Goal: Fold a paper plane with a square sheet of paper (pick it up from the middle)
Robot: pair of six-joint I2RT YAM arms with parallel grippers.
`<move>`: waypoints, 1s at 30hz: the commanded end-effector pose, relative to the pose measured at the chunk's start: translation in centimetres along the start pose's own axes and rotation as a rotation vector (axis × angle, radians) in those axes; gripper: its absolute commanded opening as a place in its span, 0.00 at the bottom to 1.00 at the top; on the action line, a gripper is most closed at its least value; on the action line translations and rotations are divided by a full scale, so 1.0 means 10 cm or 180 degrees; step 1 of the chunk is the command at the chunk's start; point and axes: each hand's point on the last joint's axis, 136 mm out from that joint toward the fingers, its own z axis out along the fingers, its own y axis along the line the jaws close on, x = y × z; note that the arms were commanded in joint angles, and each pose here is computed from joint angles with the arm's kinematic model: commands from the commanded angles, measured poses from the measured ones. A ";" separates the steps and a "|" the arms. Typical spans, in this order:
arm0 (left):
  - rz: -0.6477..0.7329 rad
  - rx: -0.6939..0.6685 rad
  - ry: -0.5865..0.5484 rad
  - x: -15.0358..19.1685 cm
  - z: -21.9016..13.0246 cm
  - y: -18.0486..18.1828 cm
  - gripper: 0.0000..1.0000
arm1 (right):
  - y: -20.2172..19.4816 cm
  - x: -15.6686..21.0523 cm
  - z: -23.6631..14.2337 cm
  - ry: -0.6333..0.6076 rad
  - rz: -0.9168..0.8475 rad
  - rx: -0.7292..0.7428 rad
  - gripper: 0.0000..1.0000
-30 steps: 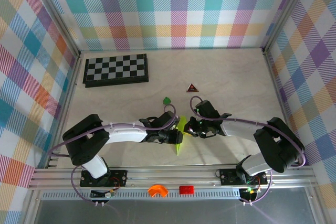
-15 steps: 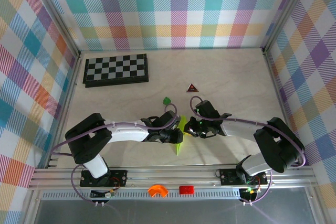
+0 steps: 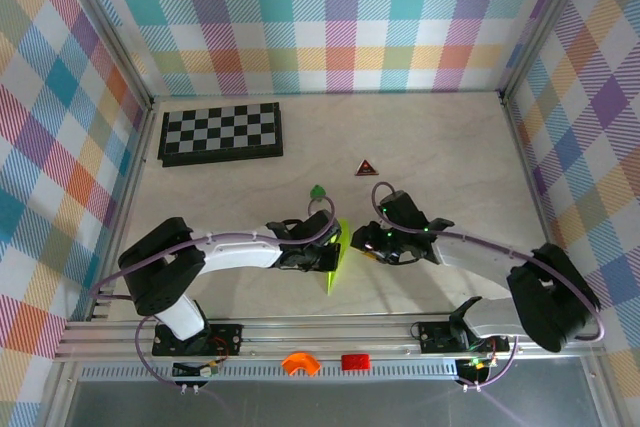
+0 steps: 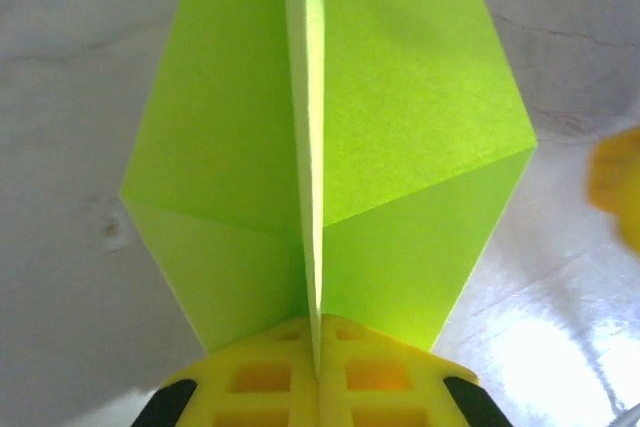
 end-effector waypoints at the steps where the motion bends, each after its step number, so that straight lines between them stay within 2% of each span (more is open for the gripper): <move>1: 0.0078 -0.0493 0.0020 0.03 -0.19 0.23 0.05 | -0.24 0.02 -0.09 -0.0086 0.0103 0.0211 0.44; 7: 0.0126 -0.0771 0.0098 0.01 -0.22 0.31 0.06 | -0.38 0.04 -0.17 -0.0189 0.0232 0.0186 0.46; 23: 0.0060 -0.0920 0.0209 0.04 -0.09 0.36 0.07 | -0.48 0.07 -0.22 -0.0260 0.0297 0.0160 0.47; 30: 0.0044 -0.0955 0.0227 0.05 -0.06 0.37 0.14 | -0.50 0.08 -0.21 -0.0237 0.0300 0.0170 0.48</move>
